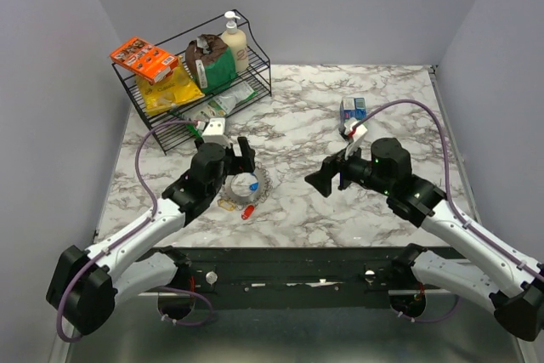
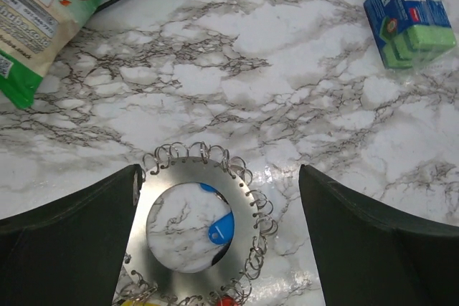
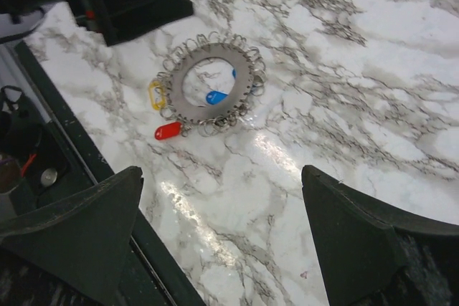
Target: Put the keys on the keyring
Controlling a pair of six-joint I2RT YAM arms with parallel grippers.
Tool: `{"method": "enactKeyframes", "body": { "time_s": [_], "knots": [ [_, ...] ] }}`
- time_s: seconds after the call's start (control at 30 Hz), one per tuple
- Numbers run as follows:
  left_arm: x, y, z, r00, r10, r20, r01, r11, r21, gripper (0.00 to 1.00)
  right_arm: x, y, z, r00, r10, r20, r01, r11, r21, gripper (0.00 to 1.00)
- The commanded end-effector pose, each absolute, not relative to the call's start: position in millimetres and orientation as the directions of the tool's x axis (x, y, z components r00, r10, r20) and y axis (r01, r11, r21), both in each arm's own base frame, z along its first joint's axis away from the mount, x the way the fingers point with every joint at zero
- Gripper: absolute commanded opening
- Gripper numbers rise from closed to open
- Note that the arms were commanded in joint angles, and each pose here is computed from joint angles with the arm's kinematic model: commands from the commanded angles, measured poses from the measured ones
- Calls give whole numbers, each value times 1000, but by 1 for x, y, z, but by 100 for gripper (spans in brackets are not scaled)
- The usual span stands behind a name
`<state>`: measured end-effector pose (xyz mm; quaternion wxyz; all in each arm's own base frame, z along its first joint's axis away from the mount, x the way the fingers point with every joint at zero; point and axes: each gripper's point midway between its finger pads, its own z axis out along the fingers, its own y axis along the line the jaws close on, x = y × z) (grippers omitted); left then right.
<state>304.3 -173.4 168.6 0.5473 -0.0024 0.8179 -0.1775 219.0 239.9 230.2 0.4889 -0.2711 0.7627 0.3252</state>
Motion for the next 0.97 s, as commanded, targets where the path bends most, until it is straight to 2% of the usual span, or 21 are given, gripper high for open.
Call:
{"method": "enactKeyframes", "body": {
  "time_s": [0.0, 0.17, 0.4, 0.57, 0.93],
  "knots": [
    [302, -134, 177, -330, -272, -904, 7, 957, -291, 99, 242, 218, 227, -414, -56, -909, -583, 783, 218, 100],
    [291, -103, 182, -308, -279, -910, -117, 960, -254, 99, 267, 187, 226, -418, -6, -909, -378, 911, 167, 100],
    [281, -88, 214, -237, -297, -925, -131, 953, -273, 99, 283, 159, 230, -403, 28, -915, -200, 973, 118, 100],
    [275, -78, 240, -169, -297, -940, -116, 953, -281, 99, 283, 151, 229, -403, 36, -915, -163, 980, 111, 100],
    [271, -93, 253, -142, -300, -943, 3, 953, -304, 99, 279, 161, 232, -402, 45, -915, -215, 966, 142, 100]
  ]
}}
